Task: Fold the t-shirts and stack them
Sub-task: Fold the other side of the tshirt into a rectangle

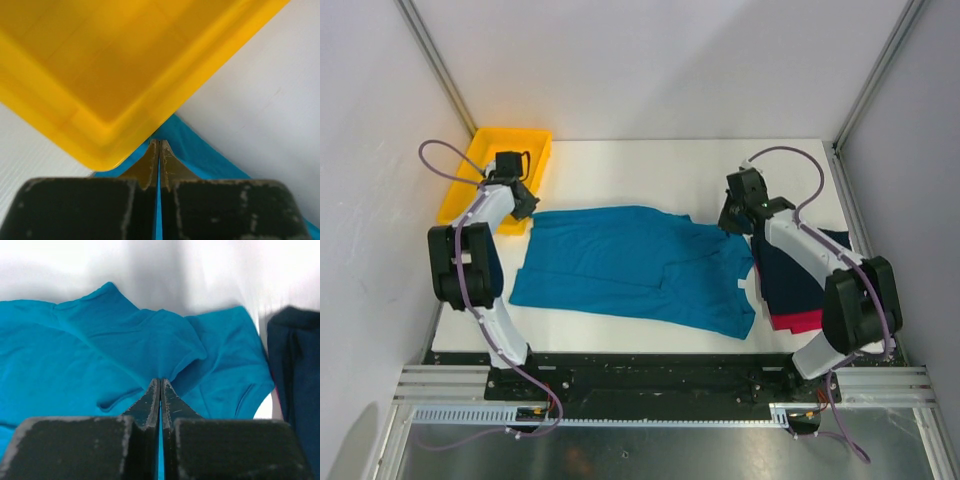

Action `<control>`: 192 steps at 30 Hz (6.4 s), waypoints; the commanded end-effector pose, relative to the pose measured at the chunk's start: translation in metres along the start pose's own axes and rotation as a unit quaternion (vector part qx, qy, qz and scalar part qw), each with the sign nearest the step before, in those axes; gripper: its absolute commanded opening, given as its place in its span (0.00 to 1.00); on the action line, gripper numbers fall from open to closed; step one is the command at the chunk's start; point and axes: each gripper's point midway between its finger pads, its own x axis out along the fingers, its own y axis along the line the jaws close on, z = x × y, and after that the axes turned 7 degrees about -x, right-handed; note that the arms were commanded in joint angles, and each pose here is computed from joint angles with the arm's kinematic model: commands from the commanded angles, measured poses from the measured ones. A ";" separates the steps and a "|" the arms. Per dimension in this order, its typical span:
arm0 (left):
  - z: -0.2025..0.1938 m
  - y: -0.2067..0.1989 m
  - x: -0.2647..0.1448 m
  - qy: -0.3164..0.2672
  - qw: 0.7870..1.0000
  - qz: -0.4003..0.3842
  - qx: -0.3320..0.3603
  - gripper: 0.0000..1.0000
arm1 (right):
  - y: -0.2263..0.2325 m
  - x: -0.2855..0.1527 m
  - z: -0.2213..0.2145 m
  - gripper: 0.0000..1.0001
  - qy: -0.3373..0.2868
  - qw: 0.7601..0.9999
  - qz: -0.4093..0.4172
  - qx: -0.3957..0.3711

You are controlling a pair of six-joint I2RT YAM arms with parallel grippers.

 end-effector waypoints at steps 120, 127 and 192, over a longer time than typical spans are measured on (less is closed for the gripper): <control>-0.367 -0.206 -0.153 0.264 0.796 -0.371 0.398 0.57 | -0.037 -0.023 -0.125 0.47 0.085 0.993 0.003 0.087; -0.367 -0.207 -0.154 0.260 0.800 -0.370 0.394 0.49 | -0.033 -0.019 -0.130 0.47 0.093 0.992 0.008 0.086; -0.344 -0.114 -0.199 0.233 0.817 -0.385 0.359 0.04 | 0.035 -0.105 -0.161 0.00 0.069 0.997 0.033 0.015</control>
